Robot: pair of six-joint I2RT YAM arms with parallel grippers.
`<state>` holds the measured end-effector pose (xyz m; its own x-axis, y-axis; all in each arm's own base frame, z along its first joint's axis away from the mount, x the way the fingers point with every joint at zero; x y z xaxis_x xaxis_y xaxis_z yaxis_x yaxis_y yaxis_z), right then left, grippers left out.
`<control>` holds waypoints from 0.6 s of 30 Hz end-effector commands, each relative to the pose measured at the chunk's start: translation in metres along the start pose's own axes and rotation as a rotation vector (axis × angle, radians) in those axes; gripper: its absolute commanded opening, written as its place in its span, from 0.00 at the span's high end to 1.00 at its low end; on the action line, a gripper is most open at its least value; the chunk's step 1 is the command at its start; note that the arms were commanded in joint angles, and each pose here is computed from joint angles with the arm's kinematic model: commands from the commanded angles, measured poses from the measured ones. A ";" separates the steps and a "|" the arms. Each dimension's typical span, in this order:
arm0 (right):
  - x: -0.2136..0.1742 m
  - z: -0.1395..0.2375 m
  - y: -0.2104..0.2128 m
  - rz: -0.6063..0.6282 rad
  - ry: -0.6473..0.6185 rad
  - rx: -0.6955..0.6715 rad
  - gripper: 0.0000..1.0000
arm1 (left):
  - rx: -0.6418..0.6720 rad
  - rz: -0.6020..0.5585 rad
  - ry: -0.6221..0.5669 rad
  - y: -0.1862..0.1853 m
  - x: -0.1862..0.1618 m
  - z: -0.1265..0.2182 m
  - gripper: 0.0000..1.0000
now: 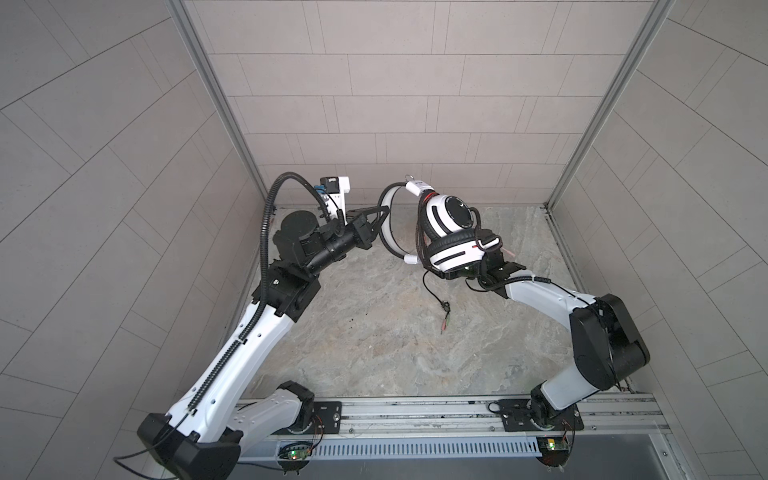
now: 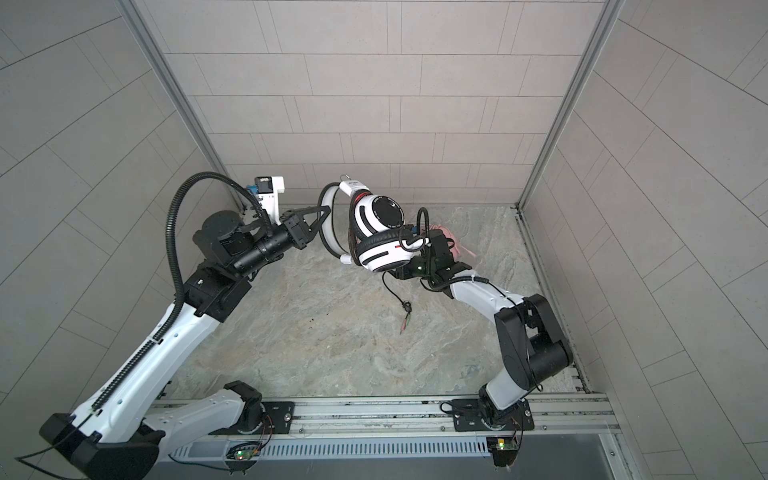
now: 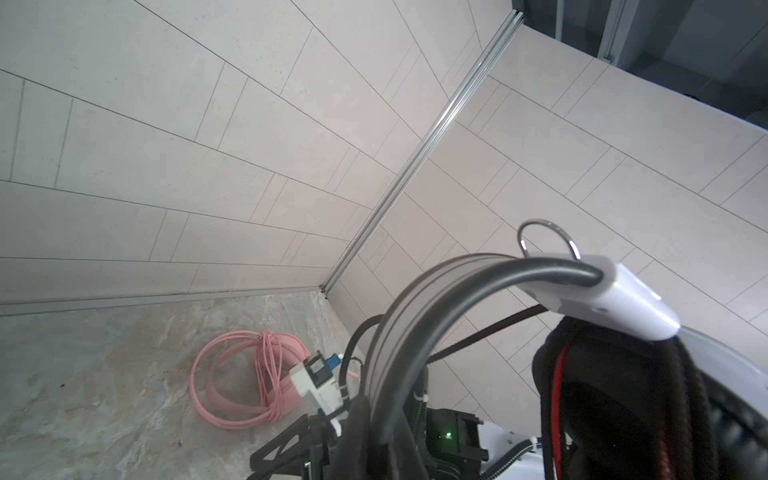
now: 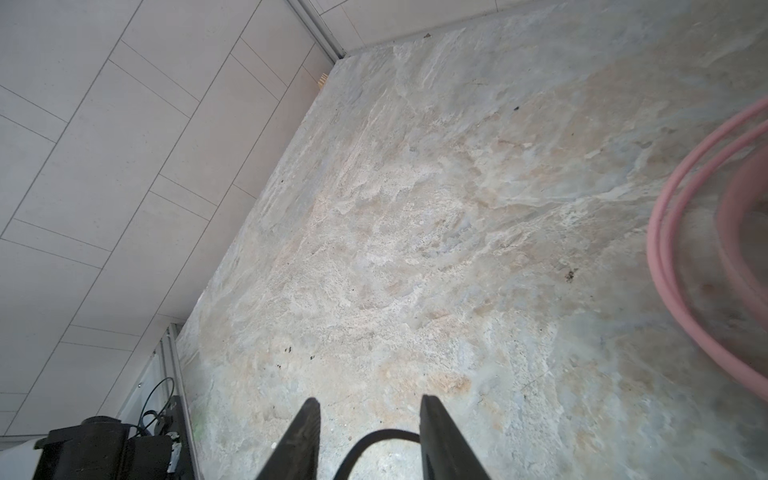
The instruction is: Wrap the headphones
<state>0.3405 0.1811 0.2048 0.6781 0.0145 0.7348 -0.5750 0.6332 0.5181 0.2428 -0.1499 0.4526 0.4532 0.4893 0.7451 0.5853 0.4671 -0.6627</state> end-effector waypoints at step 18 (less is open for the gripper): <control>-0.047 -0.065 0.001 -0.034 0.108 0.068 0.94 | 0.164 0.075 -0.354 0.005 0.078 0.046 1.00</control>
<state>0.3455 0.2346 0.1401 0.7402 0.0845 0.6671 -0.5861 0.5672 0.5786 0.2587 -0.0929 0.4787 0.3264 0.6427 0.6931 0.4587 0.5334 -0.7107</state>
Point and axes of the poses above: each gripper's point midway between its finger pads, its own z axis back along the fingers, its own y axis along the line the jaws close on, x = y × z, the point moved 9 cm from there along z, back along the fingers, and after that the axes turned 6 degrees about z, right-handed, at the moved point
